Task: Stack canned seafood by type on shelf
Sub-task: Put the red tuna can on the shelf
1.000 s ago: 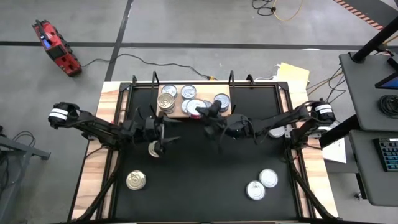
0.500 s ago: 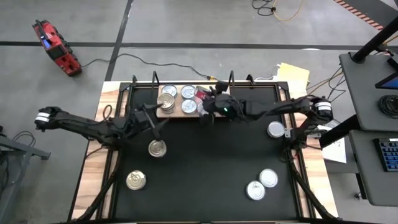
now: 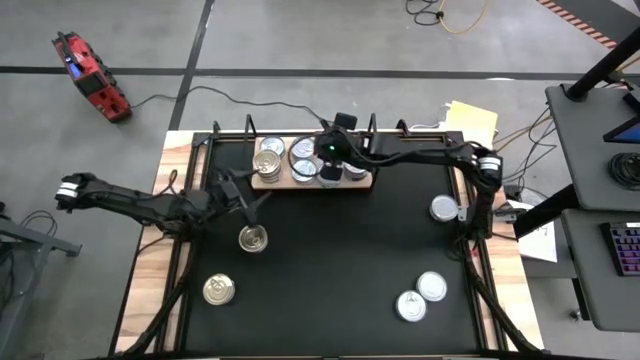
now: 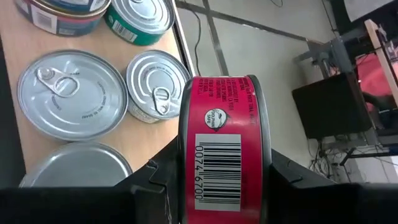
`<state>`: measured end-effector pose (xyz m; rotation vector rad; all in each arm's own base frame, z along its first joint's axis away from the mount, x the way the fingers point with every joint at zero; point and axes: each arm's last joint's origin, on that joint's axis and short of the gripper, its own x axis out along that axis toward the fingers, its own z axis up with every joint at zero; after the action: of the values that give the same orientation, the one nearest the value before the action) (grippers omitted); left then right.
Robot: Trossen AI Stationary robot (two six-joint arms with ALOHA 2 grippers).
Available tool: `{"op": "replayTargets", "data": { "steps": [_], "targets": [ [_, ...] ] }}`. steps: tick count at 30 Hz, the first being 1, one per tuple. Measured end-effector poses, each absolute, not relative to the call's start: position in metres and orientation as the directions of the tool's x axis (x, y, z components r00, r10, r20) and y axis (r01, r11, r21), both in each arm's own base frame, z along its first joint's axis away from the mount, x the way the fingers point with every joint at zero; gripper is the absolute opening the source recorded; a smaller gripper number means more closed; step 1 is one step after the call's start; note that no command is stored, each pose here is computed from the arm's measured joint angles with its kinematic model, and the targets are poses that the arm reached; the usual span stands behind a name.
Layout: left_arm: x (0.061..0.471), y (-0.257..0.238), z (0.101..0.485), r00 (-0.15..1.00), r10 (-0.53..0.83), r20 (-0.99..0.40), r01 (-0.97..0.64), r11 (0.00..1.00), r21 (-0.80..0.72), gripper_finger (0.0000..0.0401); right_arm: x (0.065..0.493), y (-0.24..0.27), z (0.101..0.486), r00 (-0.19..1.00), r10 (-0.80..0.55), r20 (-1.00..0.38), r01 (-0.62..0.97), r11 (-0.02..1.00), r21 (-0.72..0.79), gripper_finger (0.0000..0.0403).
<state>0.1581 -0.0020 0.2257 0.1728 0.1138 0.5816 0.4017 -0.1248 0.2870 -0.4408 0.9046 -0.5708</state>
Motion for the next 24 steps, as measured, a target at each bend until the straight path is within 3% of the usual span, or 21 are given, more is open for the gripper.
{"op": "replayTargets", "data": {
  "steps": [5, 11, 15, 24],
  "targets": [
    [0.167, -0.003, 0.208, 0.818, 0.56, -0.132, -0.531, 0.823, 0.2, 0.0323, 0.409, -0.139, 0.276, 0.45, -0.636, -0.627, 0.265, 0.765, -0.587, 0.0126],
    [0.172, -0.002, 0.228, 0.77, 0.634, -0.072, -0.608, 0.763, 0.22, 0.0323, 0.412, -0.15, 0.259, 0.389, -0.642, -0.66, 0.245, 0.763, -0.598, 0.0126],
    [0.17, -0.001, 0.22, 0.745, 0.643, -0.179, -0.605, 0.763, 0.227, 0.0323, 0.41, -0.153, 0.252, 0.337, -0.659, -0.673, 0.242, 0.751, -0.614, 0.0129],
    [0.169, -0.004, 0.221, 0.745, 0.634, -0.209, -0.601, 0.773, 0.204, 0.0323, 0.411, -0.159, 0.247, 0.327, -0.666, -0.671, 0.257, 0.746, -0.615, 0.0129]
  ]
}}
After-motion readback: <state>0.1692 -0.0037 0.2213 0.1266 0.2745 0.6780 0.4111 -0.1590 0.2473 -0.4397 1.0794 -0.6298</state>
